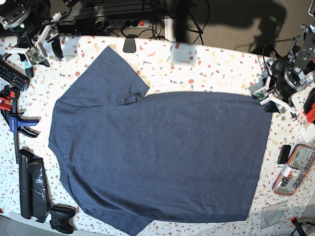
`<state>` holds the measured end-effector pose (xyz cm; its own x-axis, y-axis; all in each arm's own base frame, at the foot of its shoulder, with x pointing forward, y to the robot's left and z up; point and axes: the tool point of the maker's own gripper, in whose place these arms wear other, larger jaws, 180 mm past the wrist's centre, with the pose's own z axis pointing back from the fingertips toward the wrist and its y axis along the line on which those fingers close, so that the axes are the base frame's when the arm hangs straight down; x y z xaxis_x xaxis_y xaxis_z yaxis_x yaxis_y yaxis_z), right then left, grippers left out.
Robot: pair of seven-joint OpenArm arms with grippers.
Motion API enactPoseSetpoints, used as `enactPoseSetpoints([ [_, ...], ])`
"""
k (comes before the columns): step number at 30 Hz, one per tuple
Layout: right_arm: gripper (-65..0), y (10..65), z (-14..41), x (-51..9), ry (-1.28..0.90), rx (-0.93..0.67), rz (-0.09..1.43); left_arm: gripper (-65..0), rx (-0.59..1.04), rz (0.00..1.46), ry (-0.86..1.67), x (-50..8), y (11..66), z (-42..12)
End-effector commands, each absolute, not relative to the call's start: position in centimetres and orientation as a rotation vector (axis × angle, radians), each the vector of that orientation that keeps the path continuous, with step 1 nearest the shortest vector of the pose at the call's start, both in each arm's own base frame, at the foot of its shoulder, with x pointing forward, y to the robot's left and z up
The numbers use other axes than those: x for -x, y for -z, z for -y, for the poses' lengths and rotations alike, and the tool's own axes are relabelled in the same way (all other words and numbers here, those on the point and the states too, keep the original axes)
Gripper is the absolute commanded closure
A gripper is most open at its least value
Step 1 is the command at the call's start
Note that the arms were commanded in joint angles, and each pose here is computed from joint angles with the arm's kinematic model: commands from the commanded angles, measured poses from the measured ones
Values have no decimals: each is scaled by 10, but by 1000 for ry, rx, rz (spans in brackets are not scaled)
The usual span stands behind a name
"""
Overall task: Fold the T-shirt properly
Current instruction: 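Move both grippers to the shirt's shoulder corners and grasp them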
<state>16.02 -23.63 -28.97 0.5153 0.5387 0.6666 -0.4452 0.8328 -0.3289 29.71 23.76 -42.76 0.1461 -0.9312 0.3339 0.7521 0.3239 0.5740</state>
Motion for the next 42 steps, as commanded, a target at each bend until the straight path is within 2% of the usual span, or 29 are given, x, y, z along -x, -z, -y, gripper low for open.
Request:
enactPoseSetpoints([
  [1, -238, 281, 234, -166, -612, 125, 878, -245, -331, 710, 1247, -304, 424, -246],
  [5, -238, 277, 234, -172, -612, 133, 900, -244, -338, 660, 1259, -305, 435, -253],
  [6, -238, 276, 234, -173, -611, 133, 903, -227, -346, 644, 1269, -304, 438, -256],
  [12, -238, 276, 234, -173, -615, 134, 903, 0, -328, 554, 1344, -290, 449, -261],
  [19, -238, 283, 224, -175, -709, 108, 868, 0, -329, 559, 1340, -291, 449, -261],
  [25, -238, 318, 220, -181, -956, 201, 767, 0, -338, 613, 1221, -300, 443, -262],
  [30, -238, 345, 229, -197, -1050, 232, 700, 0, -339, 591, 1181, -298, 445, -267],
  [42, -238, 394, 224, -229, -1110, 182, 622, 0, -355, 557, 1161, -296, 447, -272],
])
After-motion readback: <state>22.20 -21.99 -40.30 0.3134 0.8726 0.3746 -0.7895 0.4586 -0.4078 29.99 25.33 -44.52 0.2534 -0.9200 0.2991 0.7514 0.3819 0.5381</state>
